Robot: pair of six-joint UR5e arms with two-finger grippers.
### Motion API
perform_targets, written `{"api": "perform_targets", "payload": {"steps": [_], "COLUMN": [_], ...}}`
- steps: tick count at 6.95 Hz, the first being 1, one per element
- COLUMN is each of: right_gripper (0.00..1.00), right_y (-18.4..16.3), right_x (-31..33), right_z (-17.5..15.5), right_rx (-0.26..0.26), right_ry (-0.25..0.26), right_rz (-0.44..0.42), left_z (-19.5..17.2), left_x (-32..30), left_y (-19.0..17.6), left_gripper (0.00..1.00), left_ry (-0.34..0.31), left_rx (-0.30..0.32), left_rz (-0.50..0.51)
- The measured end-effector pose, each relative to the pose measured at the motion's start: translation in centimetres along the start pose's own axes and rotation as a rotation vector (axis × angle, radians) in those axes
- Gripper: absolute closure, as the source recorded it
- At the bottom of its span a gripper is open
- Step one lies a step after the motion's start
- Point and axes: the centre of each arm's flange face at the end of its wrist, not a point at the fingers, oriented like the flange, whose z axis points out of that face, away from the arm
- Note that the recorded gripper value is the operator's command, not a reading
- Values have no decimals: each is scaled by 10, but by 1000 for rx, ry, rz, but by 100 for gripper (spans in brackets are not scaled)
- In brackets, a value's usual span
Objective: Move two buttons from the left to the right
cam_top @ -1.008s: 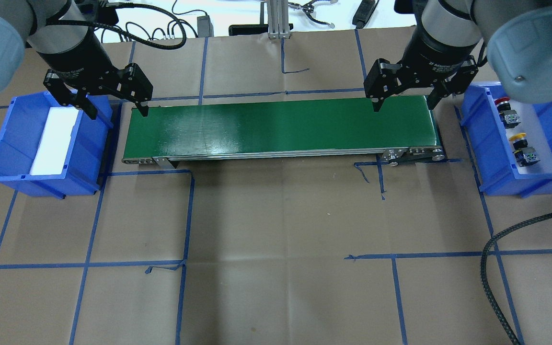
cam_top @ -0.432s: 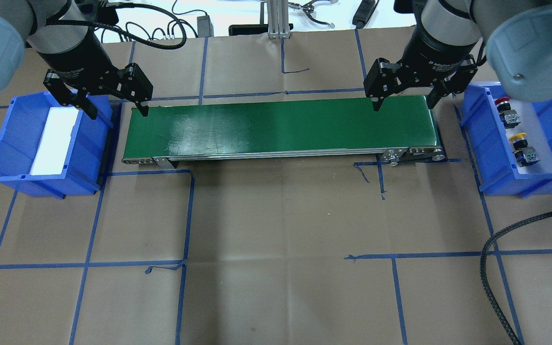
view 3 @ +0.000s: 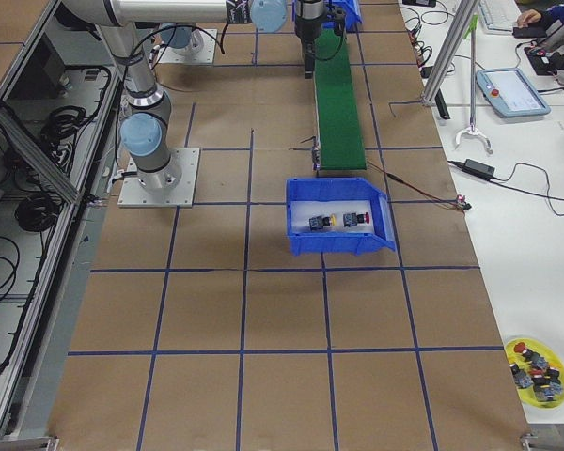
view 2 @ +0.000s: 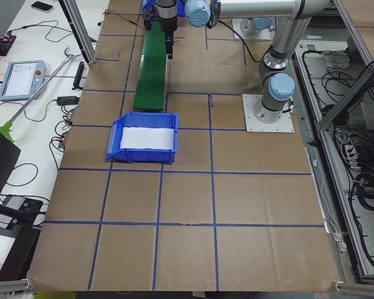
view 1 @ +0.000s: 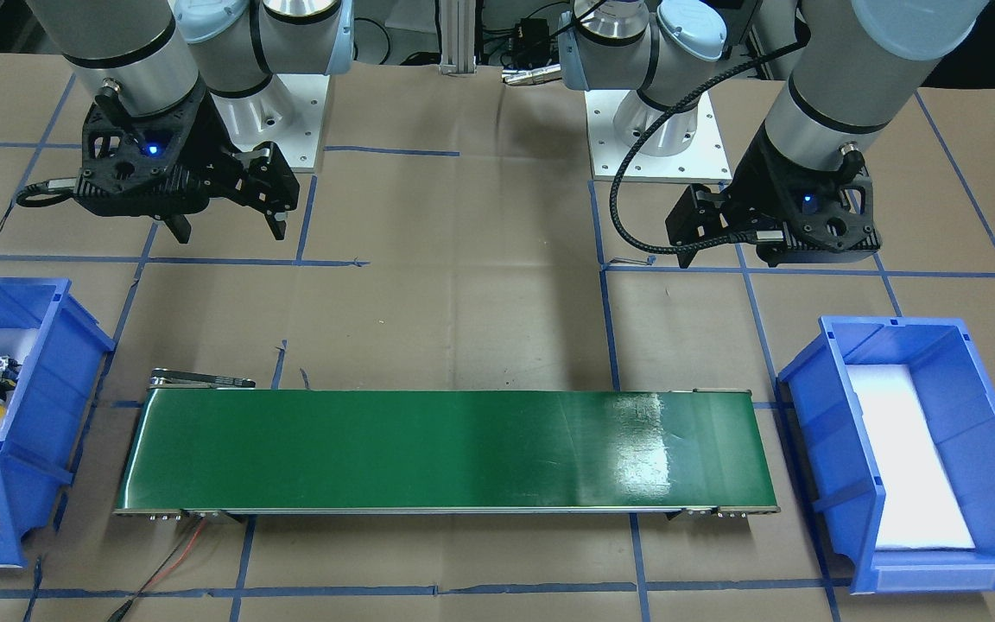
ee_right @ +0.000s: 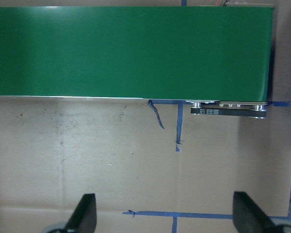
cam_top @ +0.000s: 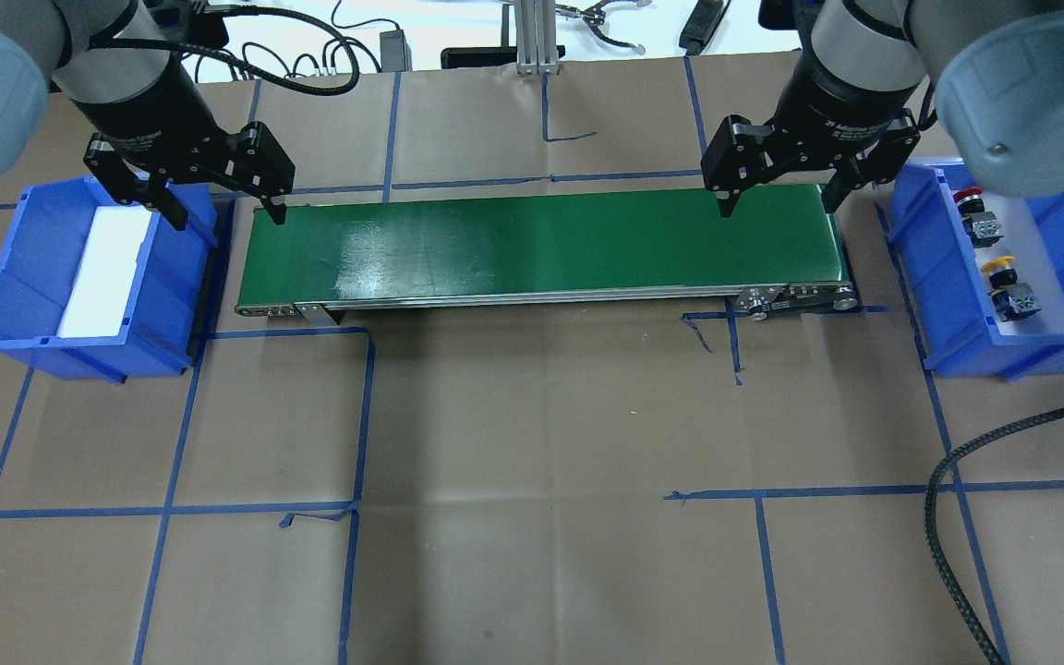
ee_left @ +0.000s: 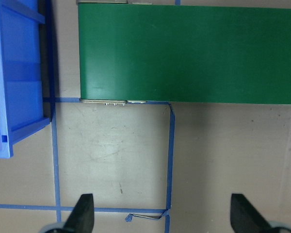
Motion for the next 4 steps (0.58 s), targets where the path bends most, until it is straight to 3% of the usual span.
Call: {"api": "perform_targets", "payload": {"steps": [4], "right_gripper": [0], "right_y": [-2], "right_x": [1], "right_z": [2], "right_rx": [-3], "right_ry": [-1], "right_rz": [1], "left_z": [0], "left_x": [0], "left_y": [0], "left_gripper": [0], "left_ry": [0], "left_rx": [0], "left_rz": [0]}}
